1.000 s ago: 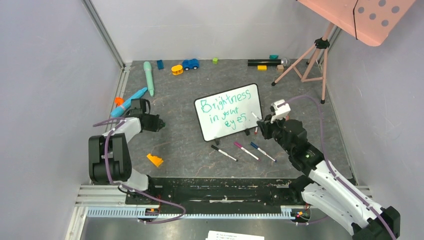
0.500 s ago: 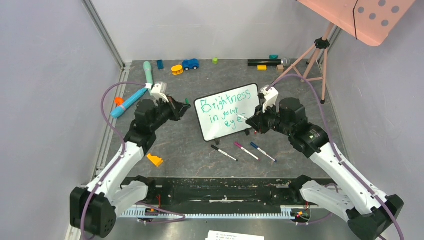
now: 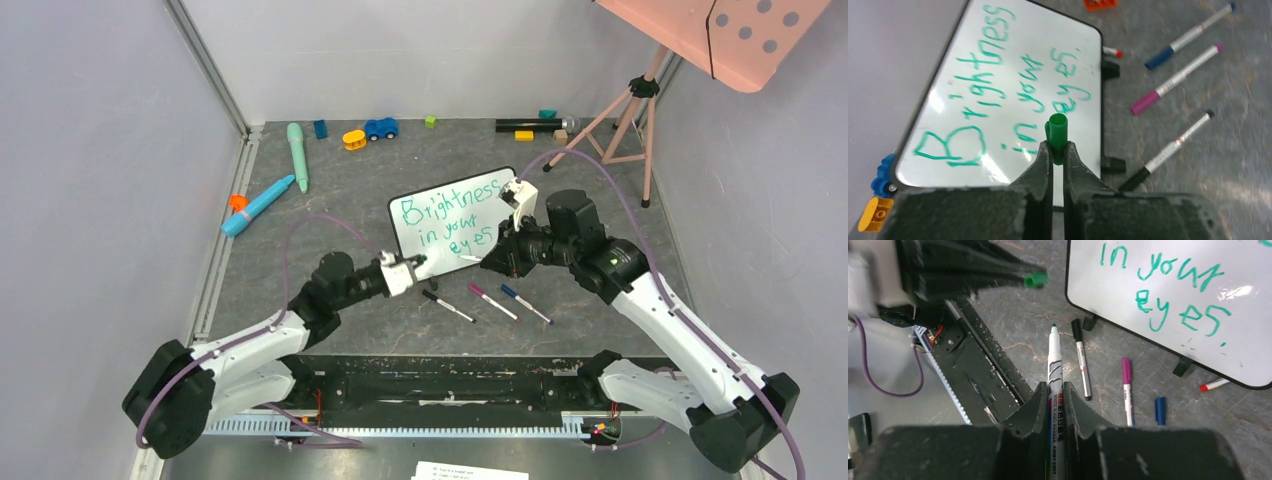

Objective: Write a sentence on the whiteboard
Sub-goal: Close the whiteboard marker at the center of the board.

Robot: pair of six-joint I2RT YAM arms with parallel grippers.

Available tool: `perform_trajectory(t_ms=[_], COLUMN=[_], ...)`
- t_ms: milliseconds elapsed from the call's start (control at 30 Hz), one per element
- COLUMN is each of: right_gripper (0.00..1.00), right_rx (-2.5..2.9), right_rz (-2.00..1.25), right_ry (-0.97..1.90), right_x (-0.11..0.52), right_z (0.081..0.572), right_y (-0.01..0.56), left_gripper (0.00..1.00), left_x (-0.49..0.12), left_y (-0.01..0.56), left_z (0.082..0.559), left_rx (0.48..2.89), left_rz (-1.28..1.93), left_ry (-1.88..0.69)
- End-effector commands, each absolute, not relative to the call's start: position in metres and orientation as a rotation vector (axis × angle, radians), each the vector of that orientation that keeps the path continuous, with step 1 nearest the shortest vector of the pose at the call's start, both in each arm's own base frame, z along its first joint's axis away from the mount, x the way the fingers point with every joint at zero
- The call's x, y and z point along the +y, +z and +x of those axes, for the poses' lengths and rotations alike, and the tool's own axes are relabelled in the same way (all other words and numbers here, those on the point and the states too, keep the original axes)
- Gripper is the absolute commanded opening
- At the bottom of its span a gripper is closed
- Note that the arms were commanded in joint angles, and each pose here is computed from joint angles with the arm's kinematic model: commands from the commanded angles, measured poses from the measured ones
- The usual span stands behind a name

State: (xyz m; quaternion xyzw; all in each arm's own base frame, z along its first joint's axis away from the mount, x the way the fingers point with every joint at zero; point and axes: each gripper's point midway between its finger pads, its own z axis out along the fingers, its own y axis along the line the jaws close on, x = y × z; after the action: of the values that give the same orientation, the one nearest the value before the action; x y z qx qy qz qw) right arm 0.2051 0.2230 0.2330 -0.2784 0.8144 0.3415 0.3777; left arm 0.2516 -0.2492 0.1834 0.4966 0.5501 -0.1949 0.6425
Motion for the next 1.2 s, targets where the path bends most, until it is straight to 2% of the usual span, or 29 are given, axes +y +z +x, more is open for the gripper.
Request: perform_trajectory(t_ms=[0, 367, 1167], right_gripper=[0.0, 0.0, 0.0], right_rx=[2.088, 2.177, 2.164], right_rz=[-0.739, -0.82, -0.854], right_ry=[0.966, 0.949, 0.934], right_x=[0.233, 0.257, 0.299], right_z=[0.197, 0.189, 0.189], right_y=[0.255, 0.235, 0.218], left_gripper=[0.02, 0.02, 0.02], left_x=[-0.246, -0.25, -0.253], left_y=[0.198, 0.157, 0.151], left_z=[0.252, 0.207, 0.212], left_rx=[0.965, 0.957, 1.006], left_rz=[1.195, 1.282, 1.31], left_ry=[-0.174, -0.248, -0.236])
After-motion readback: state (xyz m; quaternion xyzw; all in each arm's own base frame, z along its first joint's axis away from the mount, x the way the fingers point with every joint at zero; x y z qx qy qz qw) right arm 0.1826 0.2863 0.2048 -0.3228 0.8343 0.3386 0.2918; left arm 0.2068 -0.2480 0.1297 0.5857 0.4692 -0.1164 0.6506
